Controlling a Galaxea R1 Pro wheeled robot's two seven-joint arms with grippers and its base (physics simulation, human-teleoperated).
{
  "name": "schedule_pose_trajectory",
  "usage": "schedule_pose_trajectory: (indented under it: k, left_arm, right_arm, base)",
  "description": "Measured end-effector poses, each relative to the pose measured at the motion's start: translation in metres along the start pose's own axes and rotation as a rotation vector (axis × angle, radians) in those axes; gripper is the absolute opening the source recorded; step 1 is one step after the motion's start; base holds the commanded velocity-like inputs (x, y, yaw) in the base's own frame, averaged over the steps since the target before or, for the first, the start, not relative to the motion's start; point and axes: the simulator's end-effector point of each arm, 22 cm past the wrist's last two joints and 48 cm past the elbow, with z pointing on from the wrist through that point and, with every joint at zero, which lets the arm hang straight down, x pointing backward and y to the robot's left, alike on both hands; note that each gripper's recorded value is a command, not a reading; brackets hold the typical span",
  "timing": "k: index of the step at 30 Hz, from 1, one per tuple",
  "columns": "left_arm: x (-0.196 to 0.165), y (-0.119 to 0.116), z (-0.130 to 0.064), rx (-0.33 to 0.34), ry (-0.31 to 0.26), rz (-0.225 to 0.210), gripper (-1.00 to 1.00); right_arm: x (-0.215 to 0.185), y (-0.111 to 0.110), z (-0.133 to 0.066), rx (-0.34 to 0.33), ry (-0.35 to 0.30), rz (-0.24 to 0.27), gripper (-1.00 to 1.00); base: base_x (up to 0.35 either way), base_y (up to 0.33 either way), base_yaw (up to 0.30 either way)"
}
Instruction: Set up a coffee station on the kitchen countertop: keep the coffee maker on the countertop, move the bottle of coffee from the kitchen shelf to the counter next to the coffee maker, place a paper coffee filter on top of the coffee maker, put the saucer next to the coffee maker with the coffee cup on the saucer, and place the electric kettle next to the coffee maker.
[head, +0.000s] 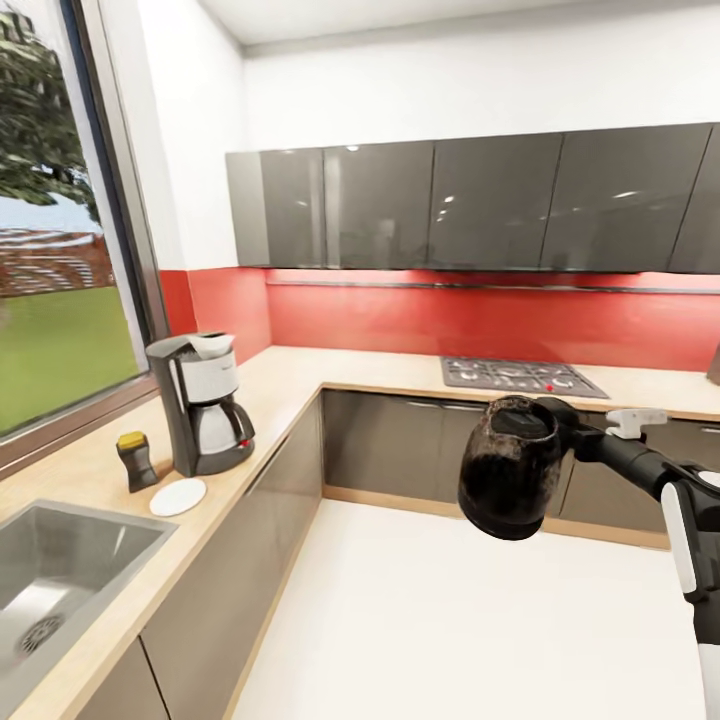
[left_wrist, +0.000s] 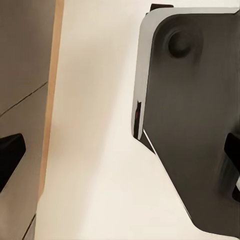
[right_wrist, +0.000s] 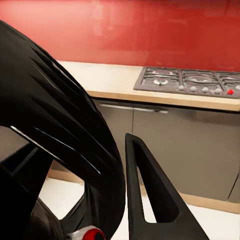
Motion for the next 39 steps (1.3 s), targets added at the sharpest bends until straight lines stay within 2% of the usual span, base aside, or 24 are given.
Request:
schedule_pose_trajectory:
  k: [8, 39]
  left_arm:
    - [0.0004, -0.0079, 0.0005, 0.01, 0.001, 0.005, 1.0]
    - [0.0004, -0.0085, 0.0005, 0.011, 0.001, 0.006, 1.0]
  right_arm:
    - [-0.0003, 0.0001, -0.0001, 0.0, -0.001, 0.0, -1.0]
    - [-0.0003, 0.0001, 0.0, 0.0, -0.001, 0.0, -1.0]
  base:
    - [0.337, -0.09, 0.0]
    - [0.334, -0.138, 0.0]
